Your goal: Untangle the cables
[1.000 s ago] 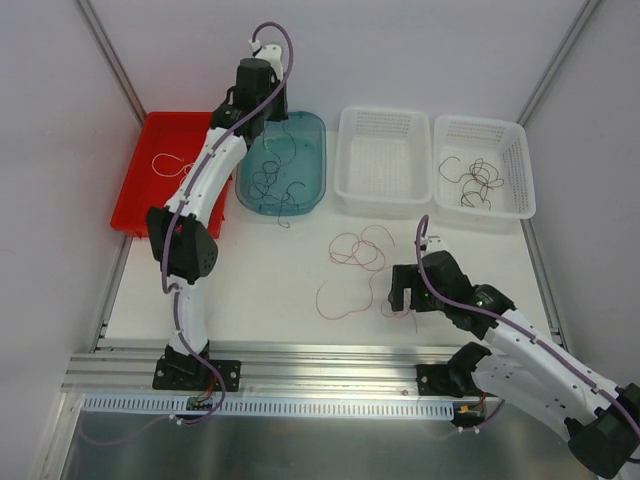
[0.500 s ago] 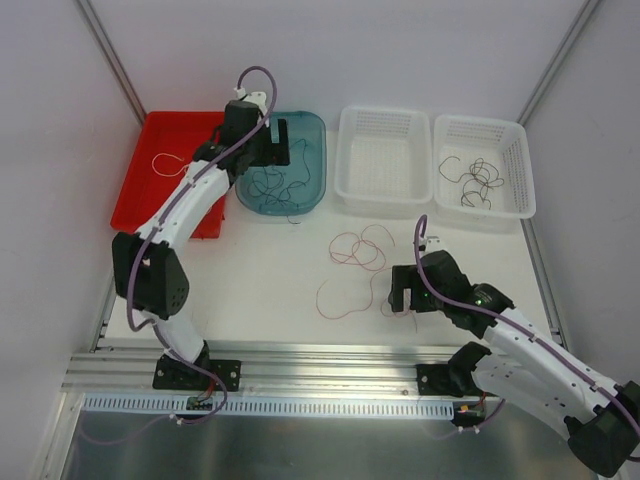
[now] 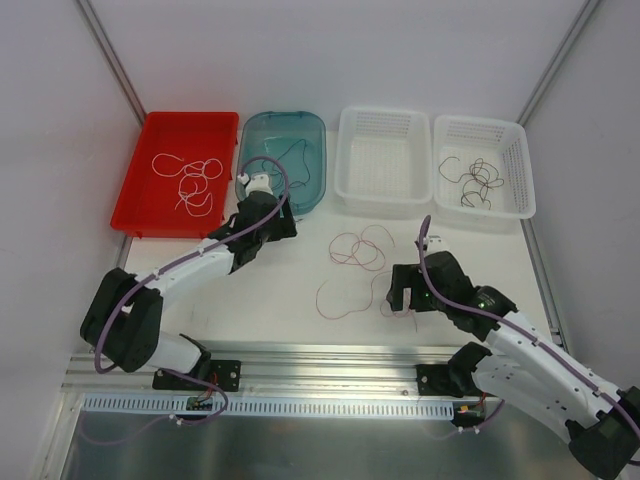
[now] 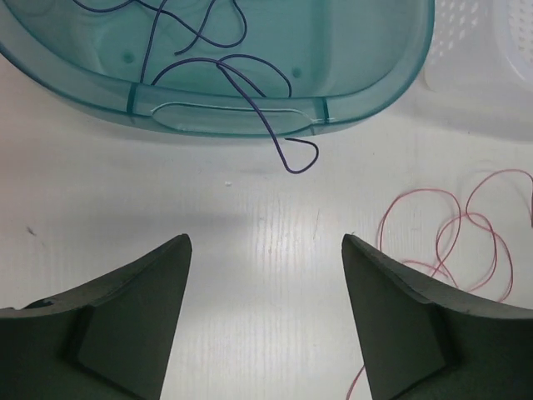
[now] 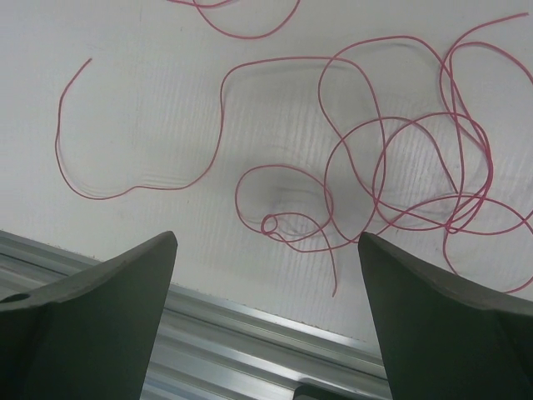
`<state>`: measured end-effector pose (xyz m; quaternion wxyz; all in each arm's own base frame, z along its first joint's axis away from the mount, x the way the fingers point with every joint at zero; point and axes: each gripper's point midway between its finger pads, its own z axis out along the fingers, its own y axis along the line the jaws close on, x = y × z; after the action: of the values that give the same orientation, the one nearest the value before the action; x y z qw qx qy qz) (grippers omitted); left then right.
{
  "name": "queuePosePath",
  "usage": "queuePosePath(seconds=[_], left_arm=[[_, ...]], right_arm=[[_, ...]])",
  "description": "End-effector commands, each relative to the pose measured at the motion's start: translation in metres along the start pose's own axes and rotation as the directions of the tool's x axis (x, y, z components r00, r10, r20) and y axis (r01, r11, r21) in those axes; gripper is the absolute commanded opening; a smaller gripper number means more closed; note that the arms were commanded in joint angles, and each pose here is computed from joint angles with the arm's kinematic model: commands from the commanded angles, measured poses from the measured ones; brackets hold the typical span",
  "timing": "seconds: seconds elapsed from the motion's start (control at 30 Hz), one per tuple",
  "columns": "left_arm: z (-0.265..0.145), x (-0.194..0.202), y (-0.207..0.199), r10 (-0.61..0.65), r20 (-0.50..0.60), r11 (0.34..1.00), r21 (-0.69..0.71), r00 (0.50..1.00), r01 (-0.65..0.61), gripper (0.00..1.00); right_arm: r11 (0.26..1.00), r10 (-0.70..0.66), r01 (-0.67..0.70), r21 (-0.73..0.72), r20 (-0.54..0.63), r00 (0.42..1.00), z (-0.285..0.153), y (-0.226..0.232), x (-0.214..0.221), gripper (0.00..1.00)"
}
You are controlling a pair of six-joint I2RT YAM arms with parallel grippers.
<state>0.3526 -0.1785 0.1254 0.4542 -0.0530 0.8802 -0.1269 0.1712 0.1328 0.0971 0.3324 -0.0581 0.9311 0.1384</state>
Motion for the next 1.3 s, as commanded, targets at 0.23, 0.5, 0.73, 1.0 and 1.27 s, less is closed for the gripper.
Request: queuePosePath(seconds=[0.23, 0.5, 0.73, 1.0, 1.27], left_arm=[[0.045, -0.028, -0.018, -0.138, 0.247, 0.99, -0.005, 0.959, 0.143, 0.51], [0.066, -0.012, -0.017, -0.174, 0.219, 0.982, -0.034, 0.96, 0.186, 0.4], [0.077, -0.01, -0.019, -0.17, 0.225, 0.983, -0.033, 0.959, 0.182, 0.37], [0.083, -0.01, -0.02, -0.16, 0.232, 0.984, -0.039, 0.959, 0.173, 0.19], [0.06, 0.0, -0.018, -0.167, 0.15, 0.984, -0.031, 0.974, 0.173, 0.0]], right_arm=[[1.0, 0.023, -0.022, -0.013, 0.047, 0.999, -0.01, -0.002, -0.003, 0.95], [1.0, 0.011, -0.011, 0.011, 0.052, 0.999, -0.012, -0.009, 0.0, 0.95], [1.0, -0.004, 0.003, 0.022, 0.045, 0.999, -0.013, -0.012, 0.002, 0.95], [1.0, -0.008, 0.007, 0.025, 0.041, 0.999, -0.013, -0.012, 0.002, 0.95], [1.0, -0.004, 0.002, 0.023, 0.049, 0.999, -0.014, -0.011, -0.001, 0.95]])
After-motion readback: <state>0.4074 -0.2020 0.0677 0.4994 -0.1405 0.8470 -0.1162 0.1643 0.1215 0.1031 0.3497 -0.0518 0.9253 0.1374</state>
